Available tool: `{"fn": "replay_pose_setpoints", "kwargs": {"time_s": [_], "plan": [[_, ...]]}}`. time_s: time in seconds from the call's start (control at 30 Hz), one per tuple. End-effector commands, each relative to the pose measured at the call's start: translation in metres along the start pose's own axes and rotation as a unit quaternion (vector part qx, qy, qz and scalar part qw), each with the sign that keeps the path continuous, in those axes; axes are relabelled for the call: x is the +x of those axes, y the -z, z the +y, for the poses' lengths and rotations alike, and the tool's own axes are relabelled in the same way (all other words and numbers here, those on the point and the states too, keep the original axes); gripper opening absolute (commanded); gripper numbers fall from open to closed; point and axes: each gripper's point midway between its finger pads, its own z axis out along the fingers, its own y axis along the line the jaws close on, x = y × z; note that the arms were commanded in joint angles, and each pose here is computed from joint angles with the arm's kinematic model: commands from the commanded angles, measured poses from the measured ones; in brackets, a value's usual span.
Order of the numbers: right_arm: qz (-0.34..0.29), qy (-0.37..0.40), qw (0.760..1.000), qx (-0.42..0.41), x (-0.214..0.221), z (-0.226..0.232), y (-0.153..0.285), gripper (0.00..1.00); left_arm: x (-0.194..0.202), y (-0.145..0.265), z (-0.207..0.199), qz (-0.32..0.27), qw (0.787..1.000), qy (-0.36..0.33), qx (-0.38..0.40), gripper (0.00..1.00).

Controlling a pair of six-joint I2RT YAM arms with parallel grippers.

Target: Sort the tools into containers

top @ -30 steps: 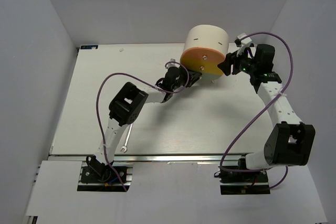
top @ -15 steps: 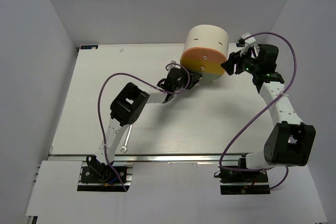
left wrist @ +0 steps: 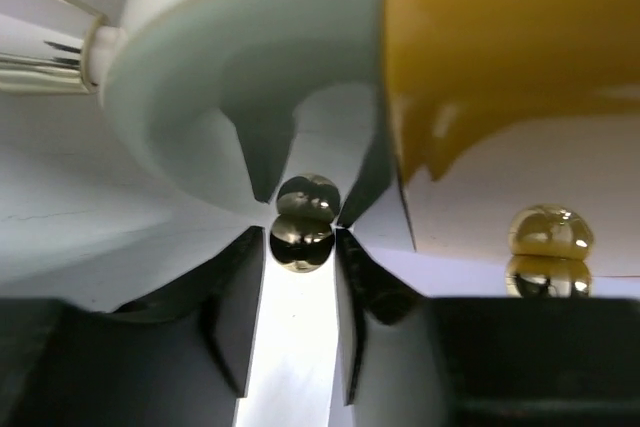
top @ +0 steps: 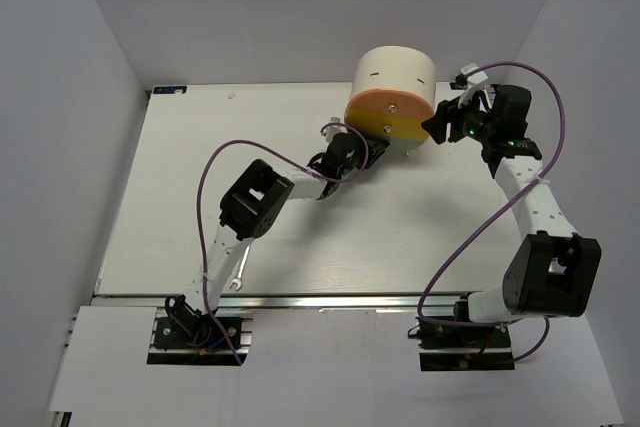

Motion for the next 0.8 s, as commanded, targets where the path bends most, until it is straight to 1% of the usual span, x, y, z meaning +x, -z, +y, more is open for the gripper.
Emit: {"fn": "replay_pose_setpoints", "kwargs": {"time_s": [0.0, 0.03, 0.2, 0.27, 0.37, 0.4, 0.43, 0.47, 0.5, 0.57, 0.7, 0.73, 0.77], "plan": [[-0.022, 0.019, 1.000, -0.003, -0.012, 0.003, 0.007, 0.63, -0.013, -0.002, -0.018, -0.034, 0.999, 0.000, 0.026, 0.42], [-0.022, 0.019, 1.000, -0.004, -0.012, 0.003, 0.007, 0.63, -0.015, 0.000, -0.021, -0.037, 0.999, 0.002, 0.029, 0.37], [-0.022, 0.018, 1.000, -0.004, -0.012, 0.004, 0.007, 0.63, -0.017, 0.010, -0.021, -0.043, 0.998, 0.010, 0.039, 0.25], [-0.021, 0.018, 1.000, -0.005, -0.012, 0.004, 0.007, 0.63, -0.020, 0.016, -0.026, -0.047, 0.998, 0.010, 0.044, 0.19], [-0.021, 0.018, 1.000, -0.005, -0.011, 0.005, 0.008, 0.63, -0.021, 0.028, -0.020, -0.051, 0.998, 0.009, 0.041, 0.16], [-0.021, 0.018, 1.000, -0.005, -0.012, 0.005, 0.008, 0.63, -0.023, 0.034, -0.030, -0.053, 0.997, 0.010, 0.052, 0.15], [-0.021, 0.018, 1.000, -0.005, -0.012, 0.005, 0.009, 0.63, -0.022, 0.039, -0.020, -0.052, 0.998, 0.008, 0.041, 0.12], [-0.019, 0.017, 1.000, -0.006, -0.011, 0.005, 0.009, 0.63, -0.022, 0.042, -0.020, -0.051, 0.998, 0.007, 0.041, 0.11], [-0.021, 0.018, 1.000, -0.005, -0.012, 0.006, 0.010, 0.63, -0.023, 0.047, -0.028, -0.052, 0.997, 0.008, 0.050, 0.11], [-0.019, 0.016, 1.000, -0.007, -0.011, 0.006, 0.010, 0.63, -0.020, 0.054, -0.022, -0.045, 0.998, 0.004, 0.045, 0.11], [-0.021, 0.018, 1.000, -0.006, -0.012, 0.007, 0.011, 0.63, -0.016, 0.068, -0.029, -0.030, 0.998, -0.008, 0.053, 0.10], [-0.022, 0.019, 1.000, -0.005, -0.014, 0.007, 0.011, 0.63, -0.017, 0.073, -0.039, -0.029, 0.998, -0.012, 0.062, 0.10], [-0.022, 0.019, 1.000, -0.006, -0.013, 0.007, 0.011, 0.63, -0.017, 0.078, -0.035, -0.028, 0.998, -0.015, 0.057, 0.10]]}}
